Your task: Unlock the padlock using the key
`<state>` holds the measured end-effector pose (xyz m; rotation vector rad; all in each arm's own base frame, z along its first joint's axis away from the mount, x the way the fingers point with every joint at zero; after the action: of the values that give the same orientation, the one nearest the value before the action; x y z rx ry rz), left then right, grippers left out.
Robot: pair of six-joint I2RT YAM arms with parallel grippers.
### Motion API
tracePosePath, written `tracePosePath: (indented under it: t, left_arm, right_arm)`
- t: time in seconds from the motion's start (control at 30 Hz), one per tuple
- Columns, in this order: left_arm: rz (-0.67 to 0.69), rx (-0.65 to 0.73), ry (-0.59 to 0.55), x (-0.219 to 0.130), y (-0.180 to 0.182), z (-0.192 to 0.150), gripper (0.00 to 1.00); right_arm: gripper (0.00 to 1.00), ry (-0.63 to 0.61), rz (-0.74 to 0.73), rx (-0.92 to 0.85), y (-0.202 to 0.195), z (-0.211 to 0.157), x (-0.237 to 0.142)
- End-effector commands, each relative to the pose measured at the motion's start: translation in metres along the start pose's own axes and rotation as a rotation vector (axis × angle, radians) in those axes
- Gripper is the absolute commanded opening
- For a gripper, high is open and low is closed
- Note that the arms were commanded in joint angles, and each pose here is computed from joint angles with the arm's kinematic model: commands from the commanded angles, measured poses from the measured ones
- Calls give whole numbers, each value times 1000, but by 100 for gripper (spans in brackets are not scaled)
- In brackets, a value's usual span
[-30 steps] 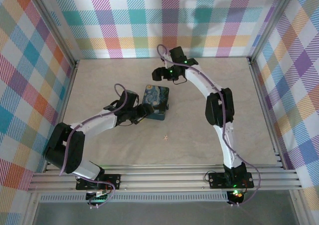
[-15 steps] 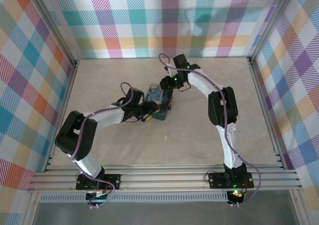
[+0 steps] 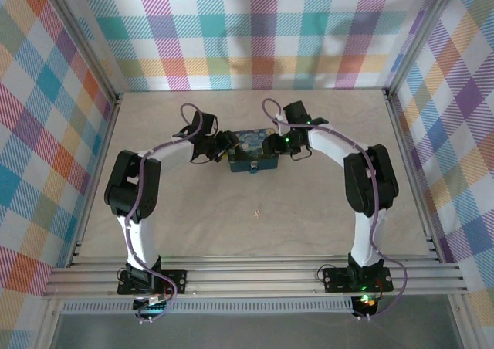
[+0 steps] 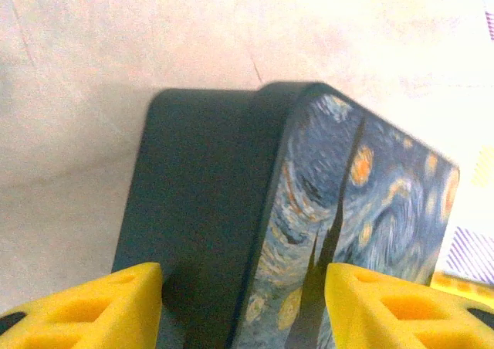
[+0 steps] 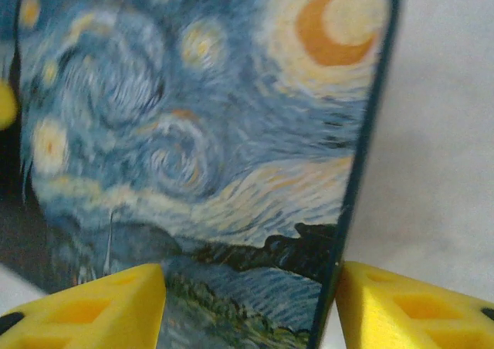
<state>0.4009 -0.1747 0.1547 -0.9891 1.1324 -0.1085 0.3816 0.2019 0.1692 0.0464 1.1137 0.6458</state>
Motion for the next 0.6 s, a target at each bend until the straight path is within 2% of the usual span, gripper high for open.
tracePosePath:
  t: [0.0,0.13,0.3,0.37,0.57]
  left_arm:
    - [-34,83,-23,-14,-21,-2,60]
    - [24,118,-65,-30,-15,0,64]
    - [60,112,-47,-30,3,-4,64]
    - [62,102,-20,-25,10,-7,62]
    - [69,76,30,-9,21,-10,59]
  right_arm:
    - [62,-74,112,29,32,-1,-25]
    - [67,-120,75,68,29,-4,-35]
    - [68,-55,-10,138,17,-8,-19]
    - [61,-30,8,165,15,-7,-8]
    - [55,12,54,199,11,3,17]
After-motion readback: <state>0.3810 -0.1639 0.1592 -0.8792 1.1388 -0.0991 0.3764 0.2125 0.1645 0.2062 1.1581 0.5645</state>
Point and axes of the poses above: each hand's point on the last joint's axis, 136 mm out from that joint toward the fingers, its own x axis out along the fingers, its own y axis along the line the jaws close on, z = x × y, the point moved 10 cm from there along -x, back along the fingers, and after that the axes turned 9 degrees about -x, right-handed, at the moved point
